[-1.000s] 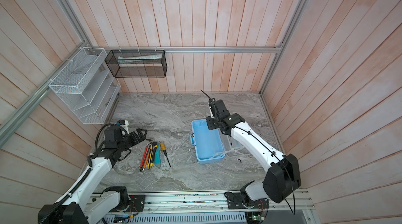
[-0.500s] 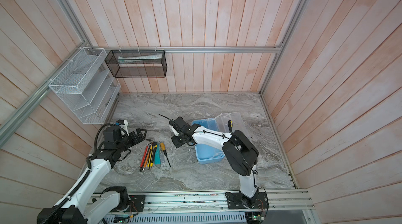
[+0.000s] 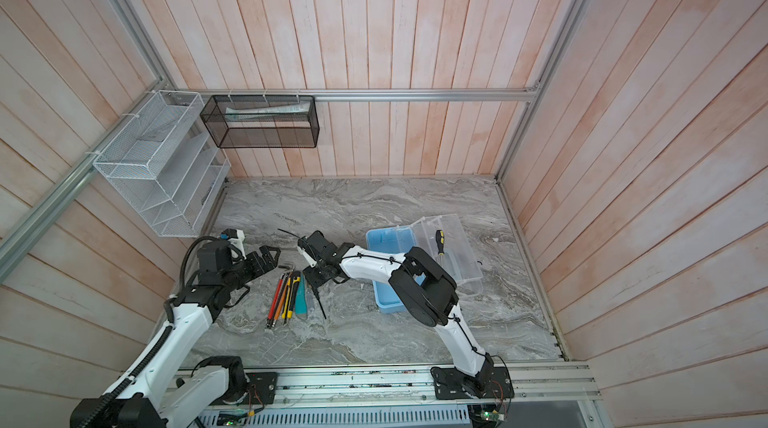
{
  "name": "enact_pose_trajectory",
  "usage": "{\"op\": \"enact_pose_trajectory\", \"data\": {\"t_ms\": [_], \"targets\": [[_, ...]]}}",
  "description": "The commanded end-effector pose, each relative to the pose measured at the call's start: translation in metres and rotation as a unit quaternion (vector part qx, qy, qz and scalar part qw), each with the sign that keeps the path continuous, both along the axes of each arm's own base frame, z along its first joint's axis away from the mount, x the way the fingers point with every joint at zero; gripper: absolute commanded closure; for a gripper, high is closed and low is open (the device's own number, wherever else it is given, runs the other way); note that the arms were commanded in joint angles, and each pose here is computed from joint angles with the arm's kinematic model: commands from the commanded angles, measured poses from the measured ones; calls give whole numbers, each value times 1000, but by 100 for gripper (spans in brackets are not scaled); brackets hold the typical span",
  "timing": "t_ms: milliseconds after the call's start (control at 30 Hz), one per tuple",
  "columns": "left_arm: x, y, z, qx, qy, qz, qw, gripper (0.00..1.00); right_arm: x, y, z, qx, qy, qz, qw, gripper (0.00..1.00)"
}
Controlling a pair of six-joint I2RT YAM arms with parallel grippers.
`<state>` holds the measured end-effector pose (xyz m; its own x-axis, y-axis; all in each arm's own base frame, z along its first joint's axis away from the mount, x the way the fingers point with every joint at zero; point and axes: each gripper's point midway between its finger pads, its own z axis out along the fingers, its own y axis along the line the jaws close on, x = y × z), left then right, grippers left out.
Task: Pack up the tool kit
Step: 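Grasp the yellow-handled screwdriver with the right gripper, then lift the yellow-handled screwdriver and carry it over the clear tray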
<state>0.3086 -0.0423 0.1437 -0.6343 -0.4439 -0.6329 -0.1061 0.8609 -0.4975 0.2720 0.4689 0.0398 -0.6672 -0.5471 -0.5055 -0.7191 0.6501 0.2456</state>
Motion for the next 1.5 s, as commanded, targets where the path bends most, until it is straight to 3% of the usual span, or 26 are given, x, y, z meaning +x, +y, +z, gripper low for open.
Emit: {"op": "enact_pose_trajectory", "data": {"t_ms": [0,367,467,767,1033,1133,1300,1467], "targets": [[0,4,8,6,-11,6,1000,0,-5,6,-5,-7,3,3,1000,65],[-1,4,4,8,-7,6,1000,0,-7,8,-22,-52,2,-11,999,69],[-2,5,3,11,-6,7,1000,0,-5,6,-22,-57,-1,-20,998,74],[-2,5,3,12,-6,7,1000,0,2,3,9,-19,-10,-36,999,94],[-1,5,5,8,-8,8,1000,0,19,-13,48,15,-18,-52,998,100],[-1,5,5,6,-10,9,1000,0,31,-35,68,2,-36,-65,997,100],[0,3,6,3,-9,5,1000,0,59,-107,117,-33,-78,-111,990,100],[1,-2,13,-11,-15,-4,1000,0,89,-211,161,-115,-137,-193,965,100]]}}
